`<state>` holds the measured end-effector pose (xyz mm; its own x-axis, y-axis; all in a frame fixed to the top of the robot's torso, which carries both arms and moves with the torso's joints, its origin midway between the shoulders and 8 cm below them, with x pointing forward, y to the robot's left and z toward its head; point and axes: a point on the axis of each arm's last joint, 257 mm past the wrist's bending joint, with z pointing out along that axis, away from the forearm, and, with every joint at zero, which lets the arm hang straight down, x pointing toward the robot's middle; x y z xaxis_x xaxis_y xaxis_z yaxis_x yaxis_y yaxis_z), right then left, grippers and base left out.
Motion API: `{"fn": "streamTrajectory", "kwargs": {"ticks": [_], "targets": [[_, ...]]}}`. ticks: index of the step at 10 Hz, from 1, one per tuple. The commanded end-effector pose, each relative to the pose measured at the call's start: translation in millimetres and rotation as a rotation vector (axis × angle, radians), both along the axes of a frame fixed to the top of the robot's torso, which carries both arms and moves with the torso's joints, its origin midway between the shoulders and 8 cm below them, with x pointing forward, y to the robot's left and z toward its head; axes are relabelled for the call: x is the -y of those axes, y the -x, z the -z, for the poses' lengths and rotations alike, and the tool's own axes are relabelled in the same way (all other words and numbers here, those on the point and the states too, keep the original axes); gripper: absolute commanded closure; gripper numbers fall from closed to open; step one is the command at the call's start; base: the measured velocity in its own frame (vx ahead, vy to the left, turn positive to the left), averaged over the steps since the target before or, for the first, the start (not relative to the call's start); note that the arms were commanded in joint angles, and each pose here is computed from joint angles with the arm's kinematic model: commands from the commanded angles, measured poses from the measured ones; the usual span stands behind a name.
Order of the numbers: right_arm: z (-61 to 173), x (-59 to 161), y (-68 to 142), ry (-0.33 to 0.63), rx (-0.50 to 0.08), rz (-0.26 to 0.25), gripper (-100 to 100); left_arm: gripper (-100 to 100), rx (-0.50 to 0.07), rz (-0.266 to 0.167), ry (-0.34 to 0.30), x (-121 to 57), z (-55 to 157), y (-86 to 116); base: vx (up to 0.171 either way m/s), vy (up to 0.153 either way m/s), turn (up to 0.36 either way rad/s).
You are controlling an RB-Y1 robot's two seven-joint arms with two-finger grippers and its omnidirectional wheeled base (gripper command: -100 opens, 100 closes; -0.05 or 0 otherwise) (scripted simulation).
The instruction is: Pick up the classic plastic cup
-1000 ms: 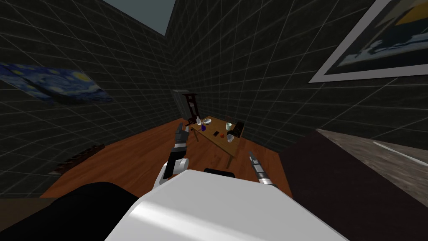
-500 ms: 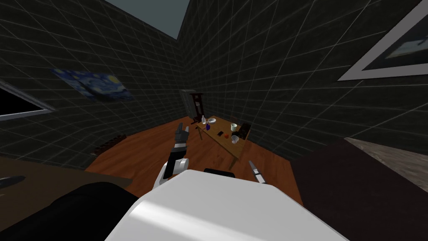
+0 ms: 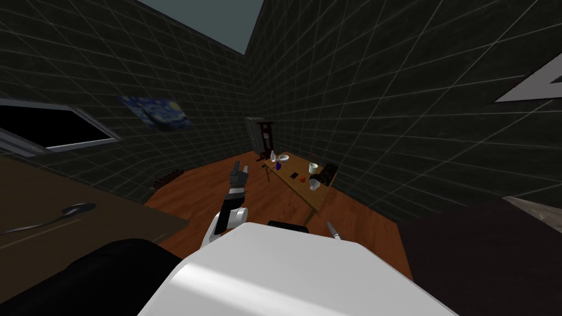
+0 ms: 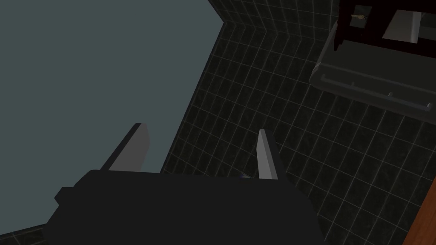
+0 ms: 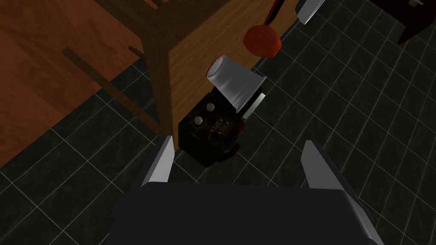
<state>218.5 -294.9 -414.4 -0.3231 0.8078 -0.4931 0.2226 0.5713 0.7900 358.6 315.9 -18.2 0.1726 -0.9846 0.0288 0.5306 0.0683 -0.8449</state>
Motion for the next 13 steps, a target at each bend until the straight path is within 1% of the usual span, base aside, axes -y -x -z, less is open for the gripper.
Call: {"fn": "streamTrajectory", "kwargs": {"ticks": [1, 2, 3, 4, 5, 6, 7, 8, 9, 10, 11, 12, 13], "targets": [[21, 9, 25, 0.05, -0.065, -0.043, -100, 0, 0.0, 0.0, 0.0, 0.0, 0, 0, -0.009, 0.033, 0.352], [25, 10, 28, 0.05, -0.076, -0.039, -100, 0, 0.0, 0.0, 0.0, 0.1, 0, 0, -0.011, 0.026, 0.188], [34, 13, 36, 0.051, -0.1, -0.033, -100, 0, 0.0, 0.0, 0.0, 0.0, 0, 0, -0.006, 0.013, -0.042], [49, 21, 58, 0.095, -0.155, -0.074, -100, 0, 0.0, 0.0, 0.0, 0.0, 0, 0, -0.014, 0.032, 0.382], [56, 24, 67, 0.095, -0.179, -0.067, -100, 0, 0.0, 0.0, 0.0, 0.1, 0, 0, -0.008, 0.021, 0.186], [70, 34, 90, 0.139, -0.235, -0.109, -100, 0, 0.0, 0.0, 0.0, 0.0, 0, 0, -0.01, 0.039, 0.324], [77, 37, 98, 0.139, -0.258, -0.103, -100, 0, 0.0, 0.0, 0.0, 0.1, 0, 0, -0.009, 0.028, 0.159], [88, 49, 122, 0.182, -0.314, -0.146, -100, 0, 0.0, 0.0, 0.0, 0.0, 0, 0, -0.014, 0.042, 0.341], [94, 52, 130, 0.183, -0.335, -0.14, -100, 0, 0.0, 0.0, 0.0, 0.1, 0, 0, -0.011, 0.028, 0.213], [101, 64, 150, 0.225, -0.382, -0.186, -100, 0, 0.0, 0.0, 0.0, 0.0, 0, 0, -0.01, 0.044, 0.374], [108, 70, 162, 0.226, -0.413, -0.177, -100, 0, 0.0, 0.0, 0.0, 0.0, 0, 0, -0.005, 0.029, 0.205], [115, 85, 186, 0.268, -0.47, -0.219, -100, 0, 0.0, 0.0, 0.0, -0.1, 0, 0, -0.007, 0.036, 0.35], [118, 89, 194, 0.268, -0.489, -0.214, -100, 0, 0.0, 0.0, 0.0, 0.0, 0, 0, -0.006, 0.025, 0.206]]}}
